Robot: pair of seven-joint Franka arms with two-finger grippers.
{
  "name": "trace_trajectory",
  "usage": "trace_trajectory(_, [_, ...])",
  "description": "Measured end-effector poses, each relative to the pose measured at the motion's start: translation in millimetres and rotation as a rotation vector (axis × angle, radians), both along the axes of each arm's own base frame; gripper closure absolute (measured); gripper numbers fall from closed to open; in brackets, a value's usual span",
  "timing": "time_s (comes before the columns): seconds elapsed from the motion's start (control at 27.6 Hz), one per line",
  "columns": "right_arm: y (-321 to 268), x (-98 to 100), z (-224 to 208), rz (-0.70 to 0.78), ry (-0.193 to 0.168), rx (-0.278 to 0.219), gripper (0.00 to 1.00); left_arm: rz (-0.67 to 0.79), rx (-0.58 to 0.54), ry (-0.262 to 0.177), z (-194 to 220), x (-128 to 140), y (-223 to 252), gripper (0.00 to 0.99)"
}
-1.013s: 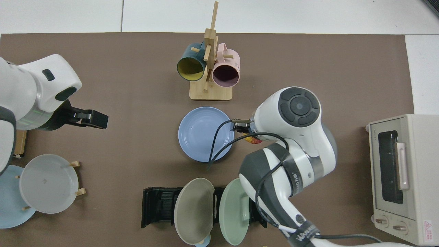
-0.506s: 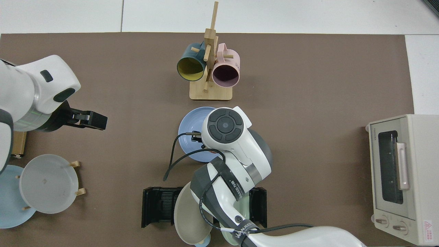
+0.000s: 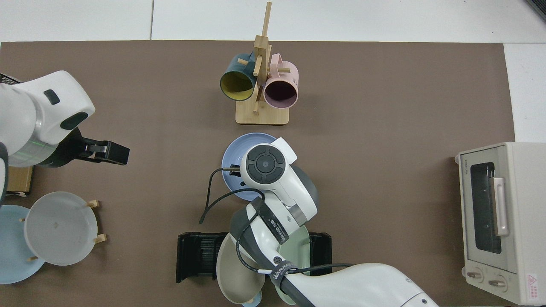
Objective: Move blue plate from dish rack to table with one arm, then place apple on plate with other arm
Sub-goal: 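Lower the apple onto the blue plate and open the right gripper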
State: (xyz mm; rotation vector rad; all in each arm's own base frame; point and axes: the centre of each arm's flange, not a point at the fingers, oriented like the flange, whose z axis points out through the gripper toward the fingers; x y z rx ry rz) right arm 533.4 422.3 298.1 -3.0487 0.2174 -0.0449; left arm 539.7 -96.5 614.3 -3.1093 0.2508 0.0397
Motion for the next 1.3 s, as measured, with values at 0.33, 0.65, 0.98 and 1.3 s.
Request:
trace_trajectory(0.33, [2,-1.0,-2,0.004,0.000,-0.002,0.24,0.005,0.000,-0.001,0,0,3,0.000])
trace_trajectory(0.65, [13,-9.5,4,0.216,-0.076,-0.123,0.00,0.012,0.000,-0.003,2,0,7,0.000])
trace_trajectory(0.98, [18,1.8,68,0.176,-0.026,-0.088,0.00,0.020,-0.001,-0.010,5,-1,11,0.000])
trace_trajectory(1.3, [-28,39.5,121,0.095,-0.009,0.027,0.00,0.021,-0.001,-0.010,5,-1,12,0.000])
